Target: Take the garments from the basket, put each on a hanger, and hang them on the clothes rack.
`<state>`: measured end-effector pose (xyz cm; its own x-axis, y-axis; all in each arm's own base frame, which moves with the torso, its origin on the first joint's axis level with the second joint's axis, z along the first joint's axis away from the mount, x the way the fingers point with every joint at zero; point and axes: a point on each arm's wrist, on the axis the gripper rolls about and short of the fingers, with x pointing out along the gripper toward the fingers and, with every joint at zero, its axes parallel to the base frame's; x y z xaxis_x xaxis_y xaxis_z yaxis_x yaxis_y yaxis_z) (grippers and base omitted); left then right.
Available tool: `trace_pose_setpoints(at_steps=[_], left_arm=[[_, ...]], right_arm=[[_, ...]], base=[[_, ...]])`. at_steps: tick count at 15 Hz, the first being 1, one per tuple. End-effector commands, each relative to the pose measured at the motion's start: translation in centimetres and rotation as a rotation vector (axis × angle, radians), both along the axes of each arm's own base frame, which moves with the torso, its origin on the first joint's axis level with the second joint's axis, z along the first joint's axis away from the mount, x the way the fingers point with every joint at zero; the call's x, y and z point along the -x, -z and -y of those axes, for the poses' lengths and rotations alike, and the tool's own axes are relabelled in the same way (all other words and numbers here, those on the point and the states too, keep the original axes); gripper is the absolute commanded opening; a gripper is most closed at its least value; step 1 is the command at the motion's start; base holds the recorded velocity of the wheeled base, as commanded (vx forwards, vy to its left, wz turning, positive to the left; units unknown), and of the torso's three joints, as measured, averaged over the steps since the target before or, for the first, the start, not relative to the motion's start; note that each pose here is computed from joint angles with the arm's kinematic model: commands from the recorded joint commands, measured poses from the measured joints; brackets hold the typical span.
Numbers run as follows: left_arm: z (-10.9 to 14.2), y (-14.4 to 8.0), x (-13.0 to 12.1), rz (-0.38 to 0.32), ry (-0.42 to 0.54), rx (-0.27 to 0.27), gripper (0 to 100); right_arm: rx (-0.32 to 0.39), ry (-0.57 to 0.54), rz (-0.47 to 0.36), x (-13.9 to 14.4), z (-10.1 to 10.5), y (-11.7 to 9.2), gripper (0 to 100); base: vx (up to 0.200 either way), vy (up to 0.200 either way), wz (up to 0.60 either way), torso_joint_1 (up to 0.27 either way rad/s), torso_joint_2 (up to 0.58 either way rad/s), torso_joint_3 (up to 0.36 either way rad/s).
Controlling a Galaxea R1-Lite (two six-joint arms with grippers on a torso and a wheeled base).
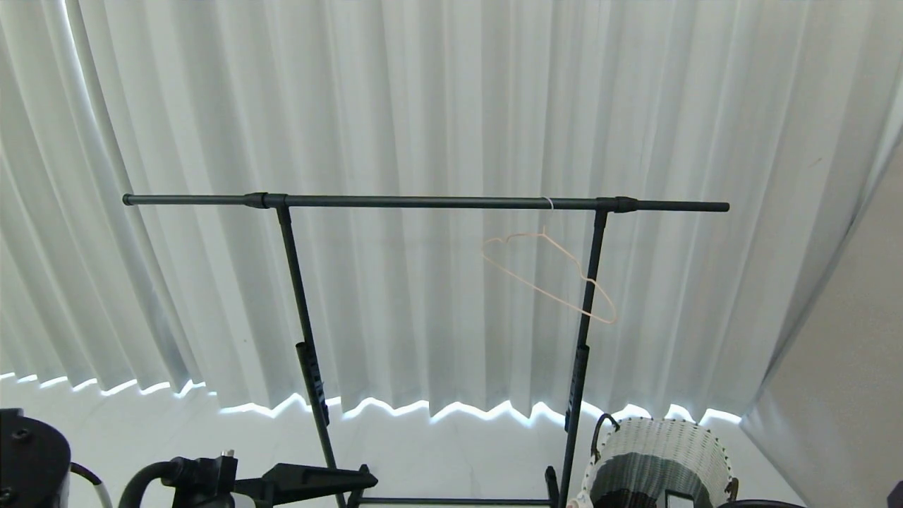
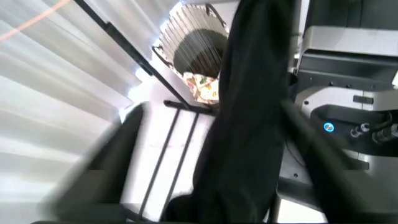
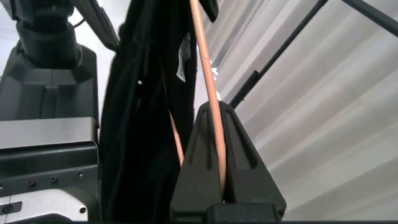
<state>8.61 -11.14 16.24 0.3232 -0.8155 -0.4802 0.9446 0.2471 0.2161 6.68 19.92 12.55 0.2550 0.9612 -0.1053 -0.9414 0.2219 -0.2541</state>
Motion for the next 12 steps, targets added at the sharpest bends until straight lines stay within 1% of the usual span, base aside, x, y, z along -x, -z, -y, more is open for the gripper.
trace_pose_setpoints(at_steps=[1,7,8,11,12], left_arm=[[0.40,0.52,-0.33,-0.021,0.002,-0.026,0],[0.34,0.87,-0.32,-0.034,-0.003,-0.037,0],[0.28,0.87,-0.39,-0.036,-0.010,-0.037,0],[-0.10,1.04,-0.95,-0.042,-0.059,-0.044,0],[-0.31,1.25,-1.13,-0.046,-0.078,-0.051,0]], right_arm=[[0.003,-0.009,0.006,0.14,-0.08,0.04,0],[0.004,-0.007,0.014,0.14,-0.06,0.01,0],[0.003,-0.005,0.015,0.13,-0.09,-0.02,100],[0.000,0.001,0.018,0.13,-0.05,-0.09,100],[0.000,0.024,0.021,0.06,-0.01,-0.12,100]], base=[[0.000,0.000,0.00,0.000,0.00,0.000],[0.000,0.000,0.00,0.000,0.00,0.000],[0.000,0.000,0.00,0.000,0.00,0.000],[0.000,0.000,0.00,0.000,0.00,0.000],[0.000,0.000,0.00,0.000,0.00,0.000]])
